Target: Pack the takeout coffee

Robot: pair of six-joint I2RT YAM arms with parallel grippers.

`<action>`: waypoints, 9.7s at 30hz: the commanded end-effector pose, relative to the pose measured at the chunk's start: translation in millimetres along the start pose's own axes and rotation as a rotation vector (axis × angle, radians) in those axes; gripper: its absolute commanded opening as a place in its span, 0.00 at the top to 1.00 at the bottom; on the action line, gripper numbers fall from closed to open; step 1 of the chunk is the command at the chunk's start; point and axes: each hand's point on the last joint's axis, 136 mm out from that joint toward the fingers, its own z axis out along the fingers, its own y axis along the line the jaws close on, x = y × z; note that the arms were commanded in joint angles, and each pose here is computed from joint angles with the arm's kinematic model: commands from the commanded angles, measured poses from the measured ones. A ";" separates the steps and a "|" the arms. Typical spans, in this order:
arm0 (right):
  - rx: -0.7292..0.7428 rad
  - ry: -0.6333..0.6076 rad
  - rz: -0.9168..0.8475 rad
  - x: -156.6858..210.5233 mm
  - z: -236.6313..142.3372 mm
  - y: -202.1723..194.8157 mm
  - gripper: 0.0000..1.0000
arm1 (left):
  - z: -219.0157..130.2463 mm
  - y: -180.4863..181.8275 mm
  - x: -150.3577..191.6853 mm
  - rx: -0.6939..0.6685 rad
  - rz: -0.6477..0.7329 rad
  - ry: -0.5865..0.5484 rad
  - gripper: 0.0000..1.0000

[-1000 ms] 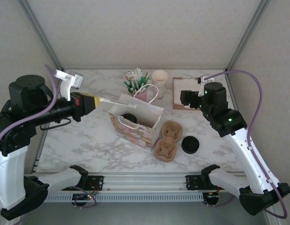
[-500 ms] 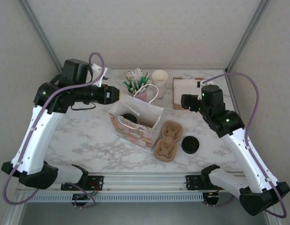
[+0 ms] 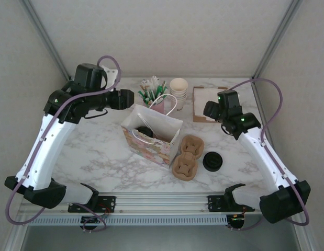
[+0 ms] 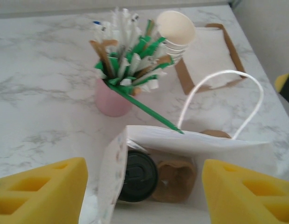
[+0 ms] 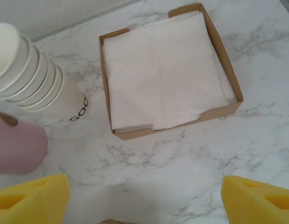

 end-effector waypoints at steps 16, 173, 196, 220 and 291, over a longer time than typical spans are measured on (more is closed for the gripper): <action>-0.031 0.092 0.581 13.6 67.6 -18.2 0.21 | 41.6 108.7 24.6 -0.080 -0.422 -0.120 0.37; -1.579 -0.124 -0.853 27.6 -323.7 195.5 1.00 | -60.6 -171.5 11.6 0.622 1.092 -0.430 0.00; -1.573 -0.087 -0.874 49.1 -315.4 204.4 1.00 | -59.6 -177.4 12.8 0.626 1.036 -0.460 0.80; -1.329 -0.212 -0.190 -22.8 -292.6 196.3 0.01 | -50.2 -117.5 -17.3 0.119 1.205 -0.644 1.00; -1.611 -0.266 -0.612 45.0 -316.5 224.3 1.00 | -126.0 -185.9 -17.3 0.763 0.525 -0.626 0.49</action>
